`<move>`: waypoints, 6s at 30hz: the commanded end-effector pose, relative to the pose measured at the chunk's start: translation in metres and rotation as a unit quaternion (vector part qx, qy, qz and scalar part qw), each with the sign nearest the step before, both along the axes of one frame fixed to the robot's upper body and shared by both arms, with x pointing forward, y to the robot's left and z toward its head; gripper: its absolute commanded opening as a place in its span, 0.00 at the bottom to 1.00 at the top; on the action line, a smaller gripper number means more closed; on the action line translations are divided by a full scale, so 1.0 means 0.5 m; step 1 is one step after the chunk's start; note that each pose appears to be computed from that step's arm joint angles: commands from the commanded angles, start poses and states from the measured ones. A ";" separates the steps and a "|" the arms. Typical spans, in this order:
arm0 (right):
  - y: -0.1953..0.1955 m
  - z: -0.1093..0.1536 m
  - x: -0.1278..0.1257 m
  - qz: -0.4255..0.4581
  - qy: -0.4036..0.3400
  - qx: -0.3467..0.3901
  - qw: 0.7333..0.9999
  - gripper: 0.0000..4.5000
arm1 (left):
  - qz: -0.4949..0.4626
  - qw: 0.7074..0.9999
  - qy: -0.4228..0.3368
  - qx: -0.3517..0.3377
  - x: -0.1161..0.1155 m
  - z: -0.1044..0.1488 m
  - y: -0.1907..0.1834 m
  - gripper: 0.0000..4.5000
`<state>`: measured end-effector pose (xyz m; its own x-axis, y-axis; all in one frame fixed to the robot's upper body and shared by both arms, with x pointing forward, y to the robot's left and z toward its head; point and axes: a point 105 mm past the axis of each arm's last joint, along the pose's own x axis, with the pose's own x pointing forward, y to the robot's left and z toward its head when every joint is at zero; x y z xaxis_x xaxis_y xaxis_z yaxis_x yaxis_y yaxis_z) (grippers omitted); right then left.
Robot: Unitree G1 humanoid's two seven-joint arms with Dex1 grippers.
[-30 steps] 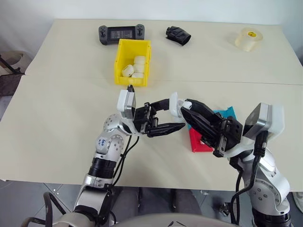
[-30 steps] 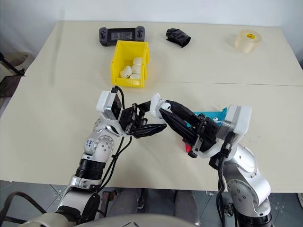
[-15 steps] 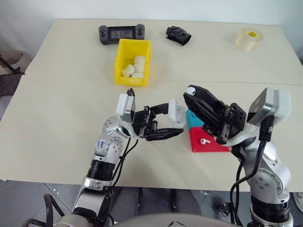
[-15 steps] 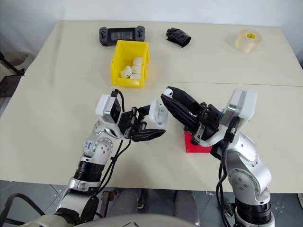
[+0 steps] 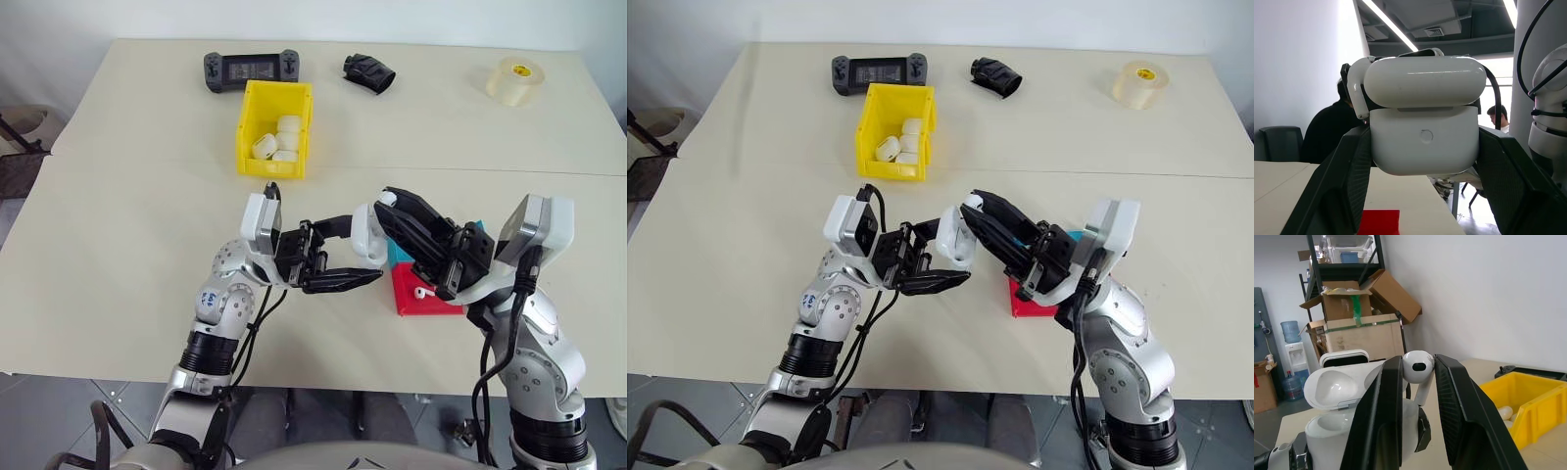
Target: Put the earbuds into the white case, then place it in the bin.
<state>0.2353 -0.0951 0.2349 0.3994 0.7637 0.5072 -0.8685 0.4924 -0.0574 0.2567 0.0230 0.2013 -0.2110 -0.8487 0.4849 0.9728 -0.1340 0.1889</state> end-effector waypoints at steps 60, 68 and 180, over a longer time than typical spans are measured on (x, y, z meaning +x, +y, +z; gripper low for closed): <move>0.013 0.058 -0.030 -0.002 -0.037 0.005 0.999 0.21 | 0.001 1.000 -0.022 -0.011 0.002 0.024 0.003 0.62; 0.004 0.060 -0.031 -0.015 -0.033 0.007 0.999 0.21 | 0.000 1.000 -0.022 -0.012 0.003 0.026 0.002 0.62; -0.045 -0.036 -0.014 0.037 -0.077 -0.419 0.904 0.21 | 0.030 0.987 -0.082 0.135 0.018 -0.054 0.025 0.62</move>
